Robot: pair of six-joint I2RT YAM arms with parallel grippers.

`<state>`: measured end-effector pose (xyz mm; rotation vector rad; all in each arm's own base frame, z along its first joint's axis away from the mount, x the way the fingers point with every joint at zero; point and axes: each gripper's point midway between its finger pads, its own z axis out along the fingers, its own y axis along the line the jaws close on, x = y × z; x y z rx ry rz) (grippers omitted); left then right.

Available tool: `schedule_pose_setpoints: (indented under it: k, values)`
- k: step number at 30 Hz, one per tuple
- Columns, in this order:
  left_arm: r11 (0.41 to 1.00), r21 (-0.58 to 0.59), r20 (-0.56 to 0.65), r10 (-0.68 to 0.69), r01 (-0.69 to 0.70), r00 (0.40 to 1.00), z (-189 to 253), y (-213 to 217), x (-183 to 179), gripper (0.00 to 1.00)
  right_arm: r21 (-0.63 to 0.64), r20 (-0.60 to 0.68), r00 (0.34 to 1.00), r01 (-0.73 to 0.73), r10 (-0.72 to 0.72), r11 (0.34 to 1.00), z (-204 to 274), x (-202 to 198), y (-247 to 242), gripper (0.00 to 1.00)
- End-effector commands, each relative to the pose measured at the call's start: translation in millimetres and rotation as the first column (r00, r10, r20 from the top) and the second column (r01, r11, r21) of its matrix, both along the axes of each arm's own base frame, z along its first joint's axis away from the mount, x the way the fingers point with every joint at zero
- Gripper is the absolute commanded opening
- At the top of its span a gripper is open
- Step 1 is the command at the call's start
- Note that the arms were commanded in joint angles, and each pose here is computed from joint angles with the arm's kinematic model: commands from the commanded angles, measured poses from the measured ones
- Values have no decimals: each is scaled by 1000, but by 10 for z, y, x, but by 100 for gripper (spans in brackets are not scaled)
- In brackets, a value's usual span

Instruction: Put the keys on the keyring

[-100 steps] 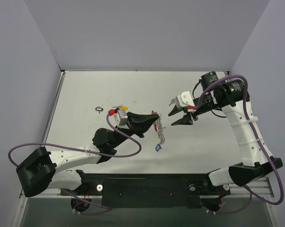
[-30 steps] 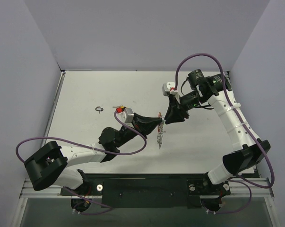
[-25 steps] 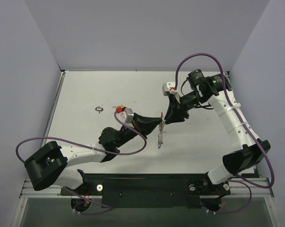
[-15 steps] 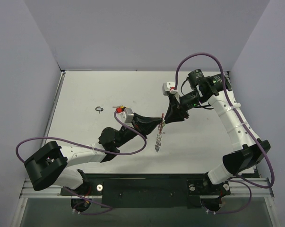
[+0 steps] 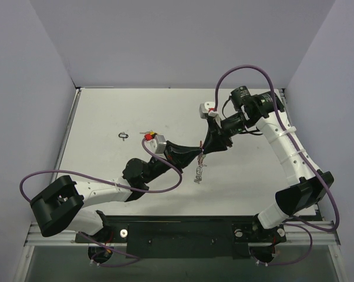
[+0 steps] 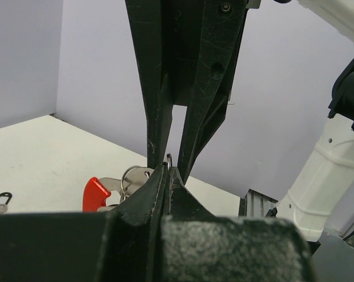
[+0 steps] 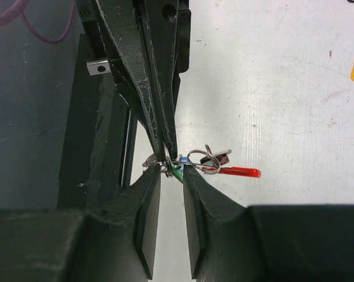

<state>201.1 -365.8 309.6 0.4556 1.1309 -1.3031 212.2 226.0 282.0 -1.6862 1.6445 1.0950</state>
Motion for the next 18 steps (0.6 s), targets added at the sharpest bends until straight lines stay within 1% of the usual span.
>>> schedule_pose_setpoints:
  k: [1, 3, 5, 8, 10, 15, 18]
  values:
    - [937, -342, 237, 16, 68, 971, 1044, 395, -321, 0, 31, -12, 1000, -14, 14, 999, 96, -24, 63, 19]
    - [938, -339, 234, 16, 66, 972, 1030, 393, -317, 0, 33, -9, 1000, -12, 12, 999, 105, -12, 64, 19]
    - [937, -343, 236, 19, 65, 971, 1049, 404, -320, 0, 40, -18, 1000, -9, 10, 999, 120, -28, 65, 16]
    - [940, -337, 233, 26, 56, 972, 1023, 405, -299, 0, 37, -25, 1000, -15, 15, 999, 108, -56, 72, 5]
    - [941, -335, 231, 29, 52, 972, 1013, 413, -293, 0, 38, -26, 1000, -16, 17, 999, 113, -81, 68, 0]
    - [945, -326, 224, 35, 41, 974, 968, 410, -273, 0, 10, -23, 1000, -9, 9, 1000, 142, -141, 26, 0]
    - [951, -309, 213, 44, 24, 976, 920, 399, -241, 0, -44, -7, 1000, 5, -6, 999, 135, -144, -35, 0]
